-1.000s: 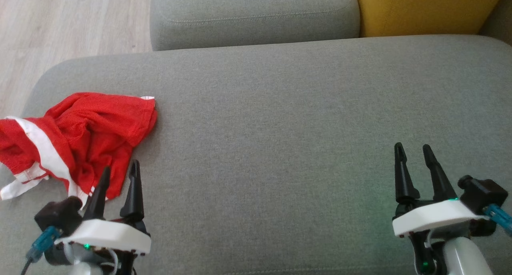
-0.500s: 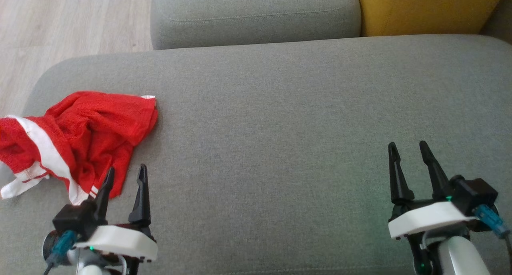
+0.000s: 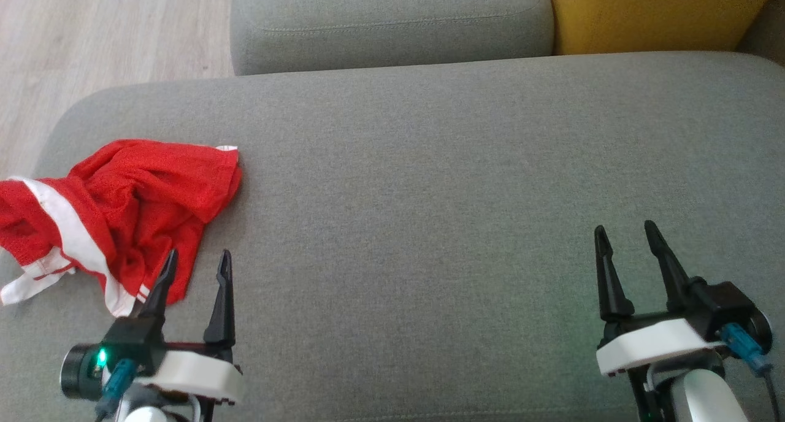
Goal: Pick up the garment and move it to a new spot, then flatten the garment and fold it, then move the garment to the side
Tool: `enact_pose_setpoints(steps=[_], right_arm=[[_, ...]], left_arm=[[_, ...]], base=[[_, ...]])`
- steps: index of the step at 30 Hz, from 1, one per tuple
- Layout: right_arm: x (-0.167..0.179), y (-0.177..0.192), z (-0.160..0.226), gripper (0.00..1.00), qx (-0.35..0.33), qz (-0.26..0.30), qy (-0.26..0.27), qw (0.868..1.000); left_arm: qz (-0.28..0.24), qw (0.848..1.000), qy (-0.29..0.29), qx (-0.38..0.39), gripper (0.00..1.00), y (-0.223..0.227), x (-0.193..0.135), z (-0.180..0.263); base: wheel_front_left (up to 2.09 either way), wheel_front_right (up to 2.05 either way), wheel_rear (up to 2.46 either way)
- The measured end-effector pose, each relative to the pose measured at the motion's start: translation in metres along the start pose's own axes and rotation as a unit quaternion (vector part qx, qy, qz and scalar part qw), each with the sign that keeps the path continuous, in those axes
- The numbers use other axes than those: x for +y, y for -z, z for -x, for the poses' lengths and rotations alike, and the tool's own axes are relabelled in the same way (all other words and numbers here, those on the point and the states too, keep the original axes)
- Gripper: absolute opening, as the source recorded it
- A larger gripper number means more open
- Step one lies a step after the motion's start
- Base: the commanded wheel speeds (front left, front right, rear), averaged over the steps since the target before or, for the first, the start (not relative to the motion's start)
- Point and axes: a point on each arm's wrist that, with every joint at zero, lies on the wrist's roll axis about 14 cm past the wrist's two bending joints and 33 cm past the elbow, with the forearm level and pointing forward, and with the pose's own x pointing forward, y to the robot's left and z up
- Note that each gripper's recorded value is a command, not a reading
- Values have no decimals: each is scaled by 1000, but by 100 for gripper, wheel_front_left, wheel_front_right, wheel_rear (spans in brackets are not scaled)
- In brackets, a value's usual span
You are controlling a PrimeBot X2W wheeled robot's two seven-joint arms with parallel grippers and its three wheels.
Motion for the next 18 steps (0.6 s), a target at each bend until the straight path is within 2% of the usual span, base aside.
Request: enact_pose_setpoints(steps=[4, 18], right_arm=[[1, -1, 0, 100, 0, 15, -3, 1000], [-2, 0, 0, 100, 1, 9, 3, 1000]], left_arm=[[-13, 1000, 1, -2, 100, 0, 0, 1], [-2, 1000, -5, 22, 100, 16, 1, 7]], base=[[0, 0, 0], [0, 0, 0]])
